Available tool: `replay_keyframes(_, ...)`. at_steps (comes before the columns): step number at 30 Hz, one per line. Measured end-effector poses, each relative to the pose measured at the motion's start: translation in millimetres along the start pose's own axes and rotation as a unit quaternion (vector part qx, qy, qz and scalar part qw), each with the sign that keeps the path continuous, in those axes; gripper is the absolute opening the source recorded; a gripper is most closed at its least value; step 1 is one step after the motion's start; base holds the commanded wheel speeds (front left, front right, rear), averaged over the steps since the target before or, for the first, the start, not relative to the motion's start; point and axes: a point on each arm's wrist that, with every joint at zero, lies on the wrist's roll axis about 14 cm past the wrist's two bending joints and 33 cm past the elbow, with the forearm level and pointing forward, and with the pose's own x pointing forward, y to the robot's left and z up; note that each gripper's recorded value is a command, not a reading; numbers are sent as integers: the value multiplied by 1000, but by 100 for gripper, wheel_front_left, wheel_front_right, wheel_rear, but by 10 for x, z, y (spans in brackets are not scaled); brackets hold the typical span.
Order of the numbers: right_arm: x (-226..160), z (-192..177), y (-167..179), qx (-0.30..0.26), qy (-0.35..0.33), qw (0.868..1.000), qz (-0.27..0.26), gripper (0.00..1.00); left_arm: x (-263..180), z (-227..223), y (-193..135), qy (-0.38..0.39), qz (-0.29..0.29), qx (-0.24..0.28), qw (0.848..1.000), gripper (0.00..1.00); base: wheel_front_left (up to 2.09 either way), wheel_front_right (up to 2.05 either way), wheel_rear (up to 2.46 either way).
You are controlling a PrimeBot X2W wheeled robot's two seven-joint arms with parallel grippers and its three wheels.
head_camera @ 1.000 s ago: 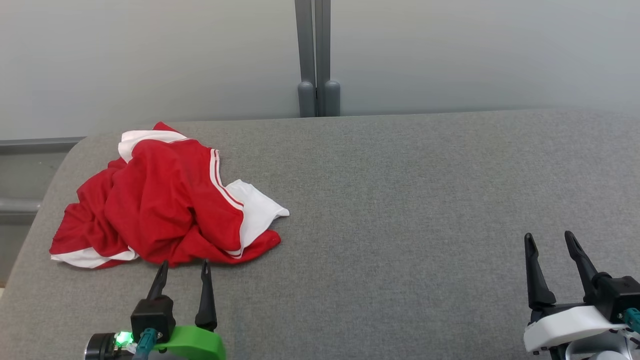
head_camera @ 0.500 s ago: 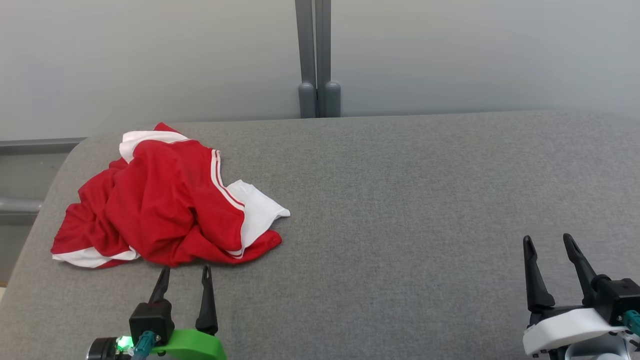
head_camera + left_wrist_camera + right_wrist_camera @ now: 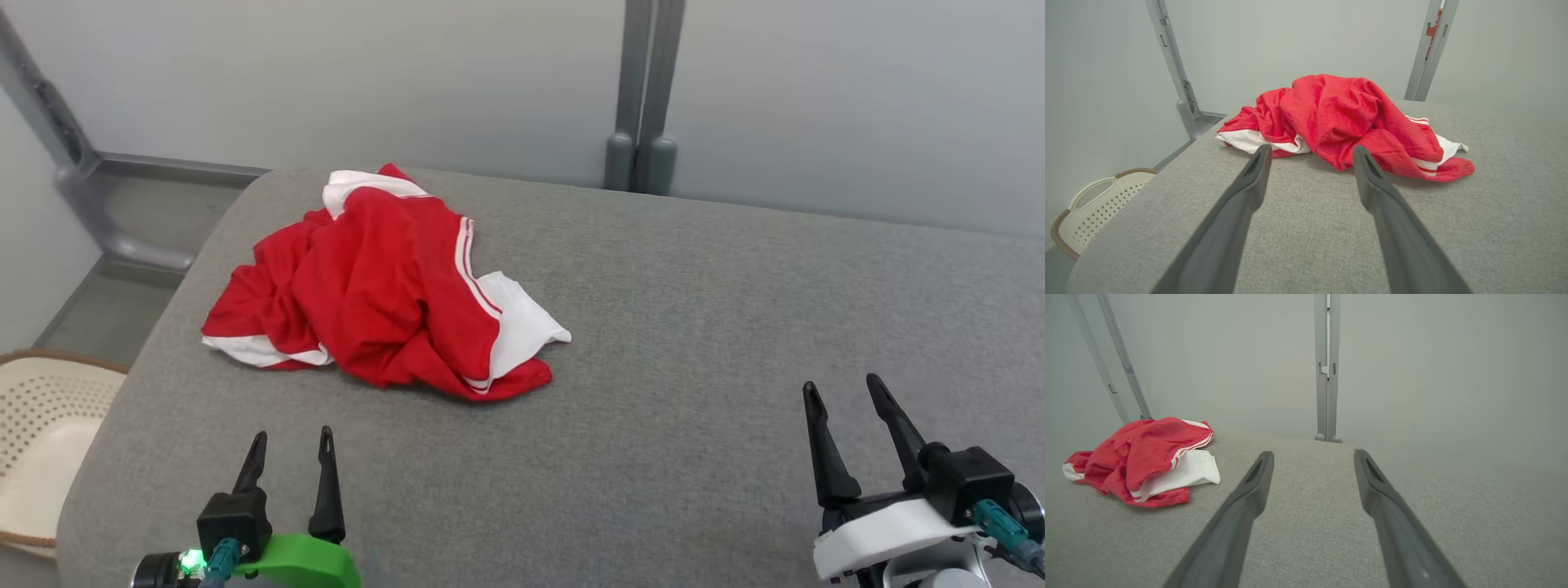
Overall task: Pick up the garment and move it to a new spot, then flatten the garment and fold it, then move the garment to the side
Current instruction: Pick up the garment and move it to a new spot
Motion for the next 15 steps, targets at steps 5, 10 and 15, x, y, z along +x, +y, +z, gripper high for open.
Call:
replay_keyframes(5,189,4,274,7,-3,999,45,100,-143,5,308,-3,45,-7,999,100,0,0,0)
replay_keyframes(10,252,-38,368,8,1,998,66,100,-76,89,250,-14,28,-24,999,100,0,0,0)
replay_keyframes(15,407,53,387,0,-16,996,90,100,387,326,-217,-20,-45,-35,998,100,0,0,0)
